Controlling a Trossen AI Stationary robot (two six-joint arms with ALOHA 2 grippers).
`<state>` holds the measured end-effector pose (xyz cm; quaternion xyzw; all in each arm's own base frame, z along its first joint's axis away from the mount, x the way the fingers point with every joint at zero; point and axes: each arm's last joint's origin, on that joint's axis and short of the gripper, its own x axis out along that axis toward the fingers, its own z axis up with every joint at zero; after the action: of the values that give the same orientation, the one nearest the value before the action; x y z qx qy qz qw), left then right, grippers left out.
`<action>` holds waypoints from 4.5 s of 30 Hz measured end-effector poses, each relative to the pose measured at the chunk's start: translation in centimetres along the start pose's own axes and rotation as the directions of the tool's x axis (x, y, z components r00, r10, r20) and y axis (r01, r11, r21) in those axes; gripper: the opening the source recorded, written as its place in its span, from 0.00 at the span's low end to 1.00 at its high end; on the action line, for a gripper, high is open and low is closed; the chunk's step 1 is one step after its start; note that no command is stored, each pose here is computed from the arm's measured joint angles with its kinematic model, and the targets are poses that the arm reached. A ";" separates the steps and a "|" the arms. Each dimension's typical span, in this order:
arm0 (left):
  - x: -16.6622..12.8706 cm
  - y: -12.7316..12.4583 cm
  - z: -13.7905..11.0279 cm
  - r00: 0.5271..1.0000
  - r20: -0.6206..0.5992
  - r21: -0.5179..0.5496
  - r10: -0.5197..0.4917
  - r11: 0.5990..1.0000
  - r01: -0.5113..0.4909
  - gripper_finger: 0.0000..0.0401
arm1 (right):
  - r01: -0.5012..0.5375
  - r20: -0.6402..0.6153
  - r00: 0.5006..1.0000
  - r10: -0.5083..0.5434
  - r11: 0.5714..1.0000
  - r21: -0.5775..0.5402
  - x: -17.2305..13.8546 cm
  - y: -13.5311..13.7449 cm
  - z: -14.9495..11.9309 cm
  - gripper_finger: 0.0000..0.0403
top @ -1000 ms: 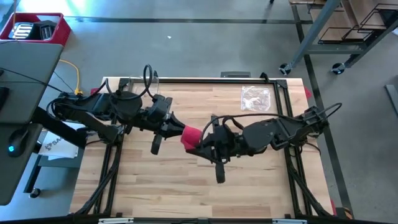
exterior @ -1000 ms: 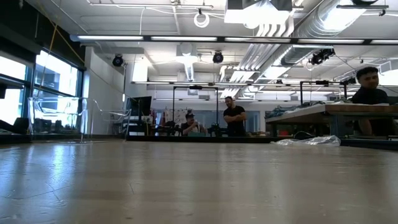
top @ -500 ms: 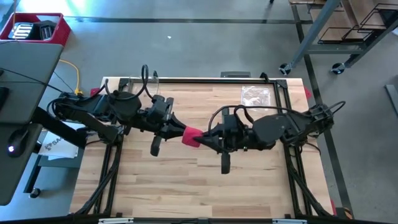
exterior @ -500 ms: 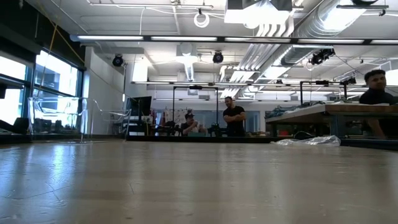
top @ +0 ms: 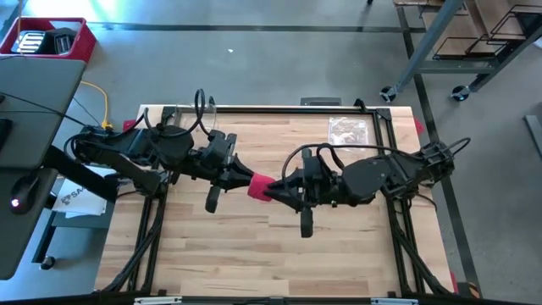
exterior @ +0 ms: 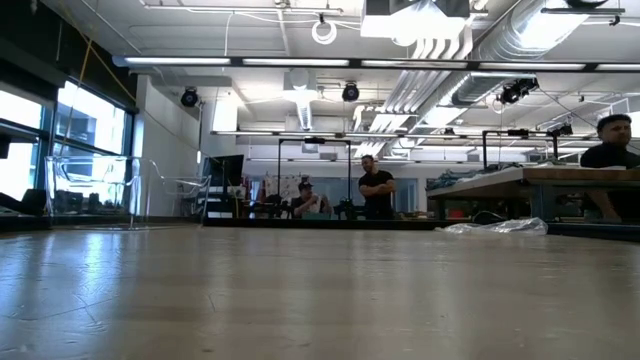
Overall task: Roll bandage
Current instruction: Roll the red bandage
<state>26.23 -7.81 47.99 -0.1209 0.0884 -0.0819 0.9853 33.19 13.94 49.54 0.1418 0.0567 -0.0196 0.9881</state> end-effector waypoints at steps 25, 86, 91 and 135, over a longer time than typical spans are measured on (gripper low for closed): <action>-0.2 0.2 0.0 0.999 -0.011 -0.041 0.034 0.999 -0.034 0.04 | -0.037 0.078 0.996 0.045 0.994 -0.103 -1.0 0.2 1.3 0.23; -0.2 4.5 -1.7 0.944 -0.237 -0.419 0.230 0.852 -0.313 0.04 | 0.267 0.011 0.937 -0.349 0.696 -0.667 4.6 2.5 -6.5 0.49; -0.2 4.6 -1.7 0.943 -0.236 -0.430 0.234 0.845 -0.317 0.04 | 0.337 0.021 0.904 -0.428 0.680 -0.651 6.0 2.4 -8.0 0.47; 0.8 4.1 -0.5 0.968 -0.095 -0.158 0.231 0.957 -0.244 0.04 | 0.175 -0.096 0.975 -0.202 0.955 -0.239 3.9 2.8 -6.5 0.00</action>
<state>27.46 -4.15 46.31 -0.1891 0.1459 0.0403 0.9702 36.52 18.35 43.65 0.0218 0.1307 -0.0988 0.9862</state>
